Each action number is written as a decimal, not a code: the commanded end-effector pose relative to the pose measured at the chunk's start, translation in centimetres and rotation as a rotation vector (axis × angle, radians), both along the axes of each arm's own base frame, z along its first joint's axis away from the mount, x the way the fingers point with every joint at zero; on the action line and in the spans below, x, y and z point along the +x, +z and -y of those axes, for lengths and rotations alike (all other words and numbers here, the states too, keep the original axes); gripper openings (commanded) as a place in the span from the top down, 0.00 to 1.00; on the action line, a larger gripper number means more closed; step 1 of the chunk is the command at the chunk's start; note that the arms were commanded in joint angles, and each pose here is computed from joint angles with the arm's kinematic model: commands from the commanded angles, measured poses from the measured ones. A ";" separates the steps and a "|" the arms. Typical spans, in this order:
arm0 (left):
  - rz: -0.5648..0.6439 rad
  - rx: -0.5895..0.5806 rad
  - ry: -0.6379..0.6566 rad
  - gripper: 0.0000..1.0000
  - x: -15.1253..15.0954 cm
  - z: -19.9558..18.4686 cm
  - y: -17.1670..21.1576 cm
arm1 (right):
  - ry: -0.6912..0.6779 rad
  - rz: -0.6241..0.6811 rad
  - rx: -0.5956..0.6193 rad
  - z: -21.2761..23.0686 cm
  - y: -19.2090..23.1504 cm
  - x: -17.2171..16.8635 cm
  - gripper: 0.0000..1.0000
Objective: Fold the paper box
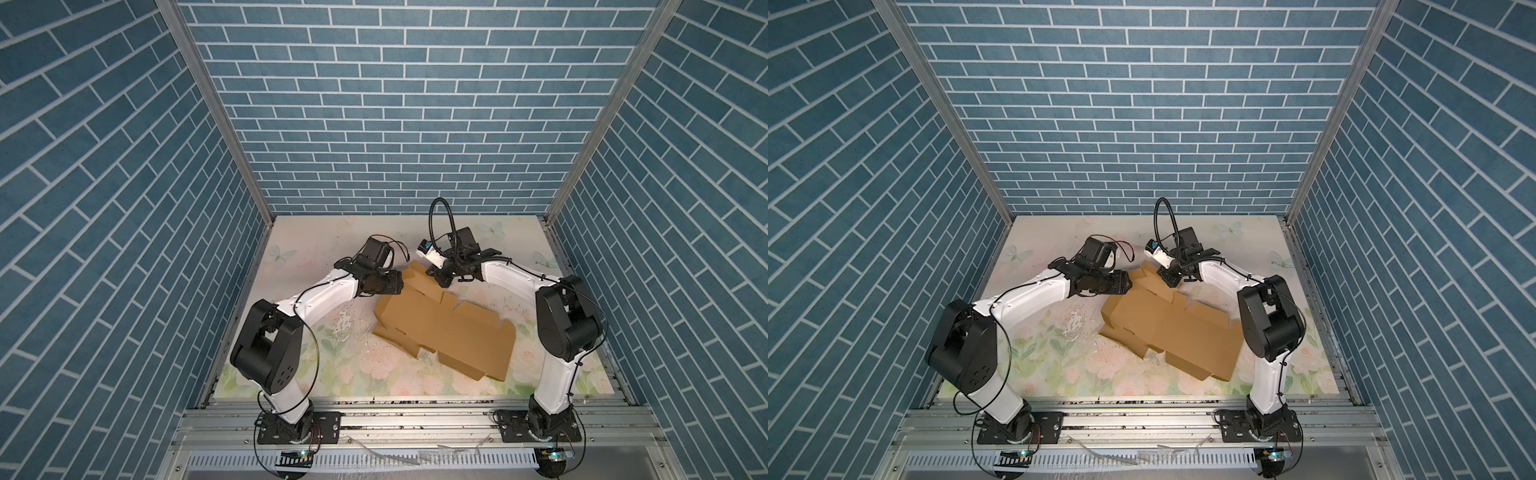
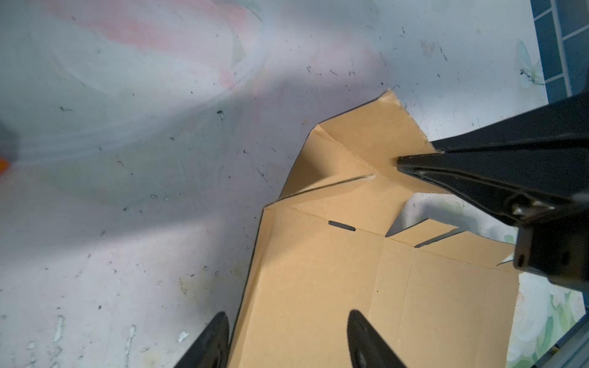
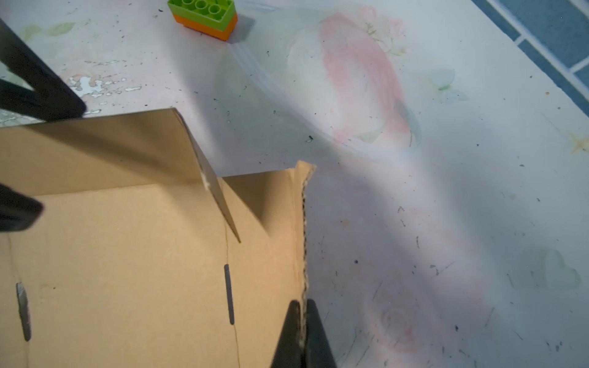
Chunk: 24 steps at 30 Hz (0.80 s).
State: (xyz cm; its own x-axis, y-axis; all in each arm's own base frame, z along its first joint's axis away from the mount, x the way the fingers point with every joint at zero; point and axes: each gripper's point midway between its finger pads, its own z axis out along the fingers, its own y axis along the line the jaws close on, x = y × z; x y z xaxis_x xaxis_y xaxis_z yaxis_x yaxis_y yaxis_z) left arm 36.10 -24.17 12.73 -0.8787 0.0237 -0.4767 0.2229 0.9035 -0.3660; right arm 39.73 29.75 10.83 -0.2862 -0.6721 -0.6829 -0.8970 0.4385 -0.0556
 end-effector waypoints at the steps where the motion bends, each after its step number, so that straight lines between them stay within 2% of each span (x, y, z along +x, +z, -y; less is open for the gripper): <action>1: 0.054 -0.001 0.064 0.36 0.7 -1.6 3.0 | -0.095 0.040 0.036 0.6 1.7 1.7 1.00; 12: 0.119 0.083 0.236 0.25 -0.2 -7.0 5.0 | -0.487 -0.044 0.140 6.3 2.6 4.6 1.00; 18: 0.132 0.084 0.261 0.23 -0.3 -7.5 5.2 | -0.765 -0.105 0.186 9.5 2.0 4.9 1.00; 21: 0.126 0.083 0.263 0.23 0.0 -7.3 4.8 | -0.939 -0.140 0.230 11.5 1.3 4.2 1.00; 24: 0.117 0.084 0.256 0.23 0.4 -6.9 4.2 | -1.054 -0.176 0.287 12.6 0.7 3.2 1.00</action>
State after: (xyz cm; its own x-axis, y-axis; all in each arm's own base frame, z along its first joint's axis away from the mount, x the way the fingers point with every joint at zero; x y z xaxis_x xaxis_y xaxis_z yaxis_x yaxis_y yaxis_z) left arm 36.24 -17.59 18.17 -0.7880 -0.1458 -0.5981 0.0442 0.9556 -0.2913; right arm 42.74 18.60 10.10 -0.7486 -0.0796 -0.6583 -0.2505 0.9531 0.1697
